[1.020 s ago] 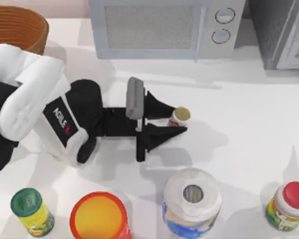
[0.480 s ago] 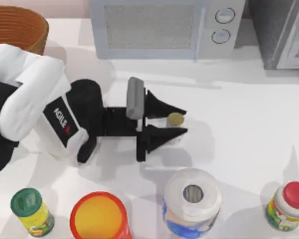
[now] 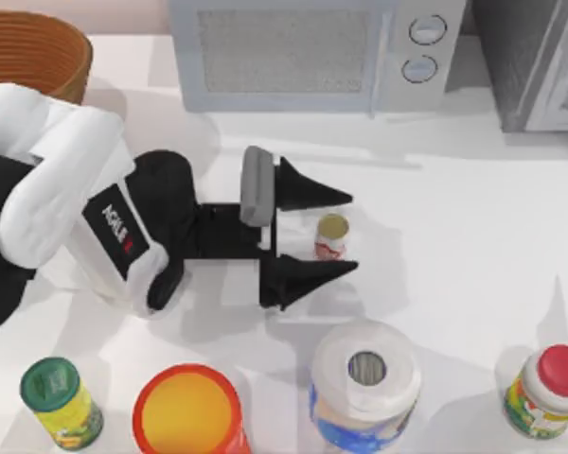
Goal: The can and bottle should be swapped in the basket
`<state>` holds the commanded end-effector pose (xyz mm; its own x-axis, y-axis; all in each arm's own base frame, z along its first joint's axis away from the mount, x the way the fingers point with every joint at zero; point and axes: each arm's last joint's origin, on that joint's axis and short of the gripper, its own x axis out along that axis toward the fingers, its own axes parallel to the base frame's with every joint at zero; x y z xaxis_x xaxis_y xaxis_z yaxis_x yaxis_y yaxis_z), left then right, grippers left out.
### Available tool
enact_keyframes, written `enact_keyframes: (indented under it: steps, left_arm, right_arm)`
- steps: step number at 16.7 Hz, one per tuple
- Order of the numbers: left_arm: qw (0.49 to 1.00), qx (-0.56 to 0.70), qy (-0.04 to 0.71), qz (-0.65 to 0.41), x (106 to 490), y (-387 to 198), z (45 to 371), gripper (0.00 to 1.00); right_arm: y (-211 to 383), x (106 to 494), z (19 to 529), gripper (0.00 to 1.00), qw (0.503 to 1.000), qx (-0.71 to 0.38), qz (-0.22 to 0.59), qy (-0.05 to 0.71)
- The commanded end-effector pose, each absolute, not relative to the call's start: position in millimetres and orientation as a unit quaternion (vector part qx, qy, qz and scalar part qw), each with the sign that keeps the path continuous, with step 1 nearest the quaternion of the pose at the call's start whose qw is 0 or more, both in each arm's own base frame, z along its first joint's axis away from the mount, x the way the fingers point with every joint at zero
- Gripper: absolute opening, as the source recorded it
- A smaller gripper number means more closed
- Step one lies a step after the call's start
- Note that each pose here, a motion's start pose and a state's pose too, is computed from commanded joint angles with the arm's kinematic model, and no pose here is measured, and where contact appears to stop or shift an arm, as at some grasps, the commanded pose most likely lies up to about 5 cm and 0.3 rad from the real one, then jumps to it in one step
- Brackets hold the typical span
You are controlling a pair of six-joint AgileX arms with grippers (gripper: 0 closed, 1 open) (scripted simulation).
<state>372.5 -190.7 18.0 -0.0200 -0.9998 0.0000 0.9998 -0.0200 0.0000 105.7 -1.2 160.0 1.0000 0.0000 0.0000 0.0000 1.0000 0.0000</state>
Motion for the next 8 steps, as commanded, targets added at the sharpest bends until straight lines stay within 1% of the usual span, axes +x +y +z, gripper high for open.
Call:
enact_keyframes:
  steps: [6,8]
  left_arm:
    - [0.701,0.0,0.0,-0.713,373.0,-189.4,17.9,1.0]
    - [0.713,-0.002,0.005,-0.702,374.4,-184.6,24.8,1.0]
  right_arm:
    - [-1.2,105.7,160.0,1.0,1.0,0.0,0.0,0.0]
    - [-1.2,105.7,160.0,1.0,1.0,0.0,0.0,0.0]
